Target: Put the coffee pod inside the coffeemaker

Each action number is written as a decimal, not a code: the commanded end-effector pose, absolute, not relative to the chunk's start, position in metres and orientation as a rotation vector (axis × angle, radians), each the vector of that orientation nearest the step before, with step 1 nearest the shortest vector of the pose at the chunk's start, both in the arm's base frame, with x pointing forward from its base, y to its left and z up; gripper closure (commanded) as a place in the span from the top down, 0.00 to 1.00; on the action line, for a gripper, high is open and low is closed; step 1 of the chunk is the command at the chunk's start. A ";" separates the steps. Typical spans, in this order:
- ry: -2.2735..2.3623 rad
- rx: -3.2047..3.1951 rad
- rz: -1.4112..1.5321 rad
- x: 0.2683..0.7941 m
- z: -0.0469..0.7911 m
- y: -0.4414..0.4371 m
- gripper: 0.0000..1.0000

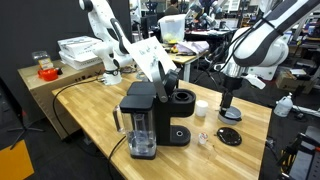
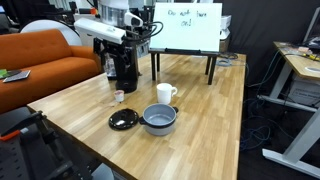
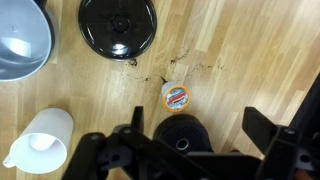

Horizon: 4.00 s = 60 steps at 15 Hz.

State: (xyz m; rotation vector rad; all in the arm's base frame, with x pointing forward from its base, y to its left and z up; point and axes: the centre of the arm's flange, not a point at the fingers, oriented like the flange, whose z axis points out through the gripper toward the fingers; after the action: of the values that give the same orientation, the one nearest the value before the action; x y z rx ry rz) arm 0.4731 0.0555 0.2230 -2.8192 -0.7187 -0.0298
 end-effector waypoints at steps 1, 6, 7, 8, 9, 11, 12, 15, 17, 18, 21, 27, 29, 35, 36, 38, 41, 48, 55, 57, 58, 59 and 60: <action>-0.766 -2.783 -0.098 0.476 0.188 0.053 1.00; -0.865 -2.685 -0.123 0.482 0.160 0.073 1.00; -0.832 -2.724 -0.081 0.477 0.165 0.073 1.00; -0.847 -2.710 -0.085 0.479 0.163 0.077 1.00; -0.853 -2.704 -0.090 0.481 0.163 0.078 1.00; -0.856 -2.702 -0.094 0.482 0.163 0.077 1.00; -0.855 -2.702 -0.095 0.482 0.163 0.076 1.00; -0.856 -2.701 -0.095 0.482 0.163 0.076 1.00; -0.855 -2.677 -0.112 0.482 0.162 0.077 1.00; -0.870 -2.640 -0.126 0.483 0.159 0.079 1.00; -0.882 -2.586 -0.150 0.482 0.148 0.085 1.00; -0.919 -2.551 -0.070 0.490 0.108 0.085 1.00; -0.941 -2.542 -0.049 0.498 0.099 0.089 1.00; -1.000 -2.596 0.041 0.521 0.079 0.088 1.00; -1.009 -2.603 0.060 0.523 0.076 0.087 1.00; -1.024 -2.612 0.084 0.526 0.071 0.089 1.00; -1.045 -2.619 0.088 0.533 0.068 0.097 1.00; -1.045 -2.608 0.094 0.537 0.065 0.101 1.00; -1.067 -2.557 0.092 0.530 0.065 0.121 1.00; -1.057 -2.563 0.094 0.529 0.065 0.118 1.00; -1.050 -2.567 0.097 0.529 0.064 0.116 1.00; -1.043 -2.570 0.101 0.529 0.063 0.113 1.00; -1.037 -2.575 0.106 0.529 0.063 0.111 1.00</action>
State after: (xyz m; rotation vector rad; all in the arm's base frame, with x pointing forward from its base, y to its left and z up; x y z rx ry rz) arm 0.5286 0.1171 0.0633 -2.5802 -1.0590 0.0840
